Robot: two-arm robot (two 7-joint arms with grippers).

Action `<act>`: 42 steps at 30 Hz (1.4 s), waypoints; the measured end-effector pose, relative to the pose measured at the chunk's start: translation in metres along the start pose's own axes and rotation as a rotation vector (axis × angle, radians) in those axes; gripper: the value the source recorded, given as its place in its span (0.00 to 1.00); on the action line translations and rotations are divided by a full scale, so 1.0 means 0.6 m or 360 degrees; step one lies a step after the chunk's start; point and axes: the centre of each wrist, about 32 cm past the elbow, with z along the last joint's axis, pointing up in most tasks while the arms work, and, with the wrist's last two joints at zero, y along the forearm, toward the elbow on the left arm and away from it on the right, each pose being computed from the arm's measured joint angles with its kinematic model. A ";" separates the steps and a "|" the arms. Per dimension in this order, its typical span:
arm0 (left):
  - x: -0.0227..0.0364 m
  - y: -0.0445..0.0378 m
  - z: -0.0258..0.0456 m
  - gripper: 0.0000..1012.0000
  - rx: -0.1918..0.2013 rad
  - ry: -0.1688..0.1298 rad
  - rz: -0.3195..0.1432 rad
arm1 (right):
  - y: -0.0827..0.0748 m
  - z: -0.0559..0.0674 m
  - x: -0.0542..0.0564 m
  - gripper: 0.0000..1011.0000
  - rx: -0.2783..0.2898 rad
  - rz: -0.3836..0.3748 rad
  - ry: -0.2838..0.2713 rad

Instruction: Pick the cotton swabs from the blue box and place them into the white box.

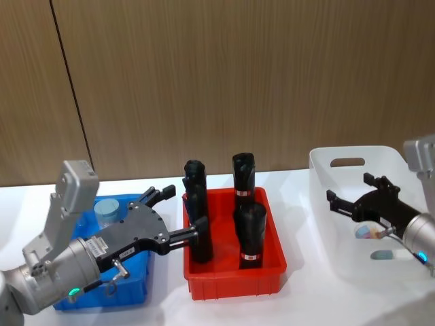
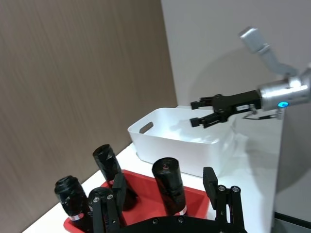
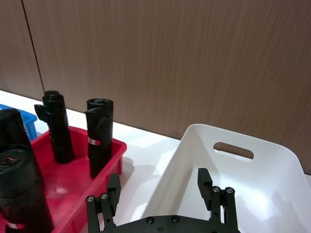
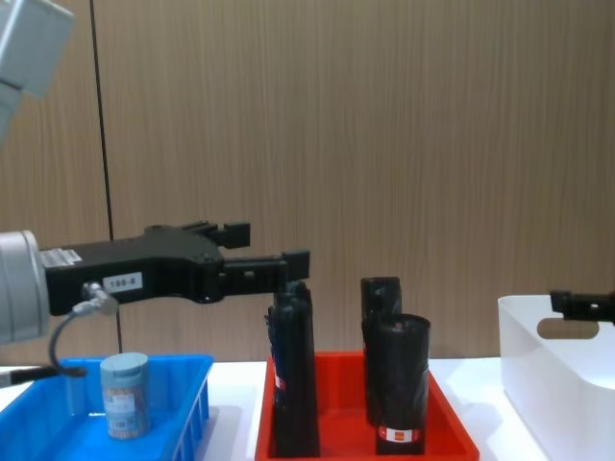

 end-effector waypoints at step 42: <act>-0.1130 -0.066 -0.002 0.99 0.0039 -0.0184 0.0622 | -0.107 -0.001 -0.160 0.99 0.0346 -0.0091 0.0099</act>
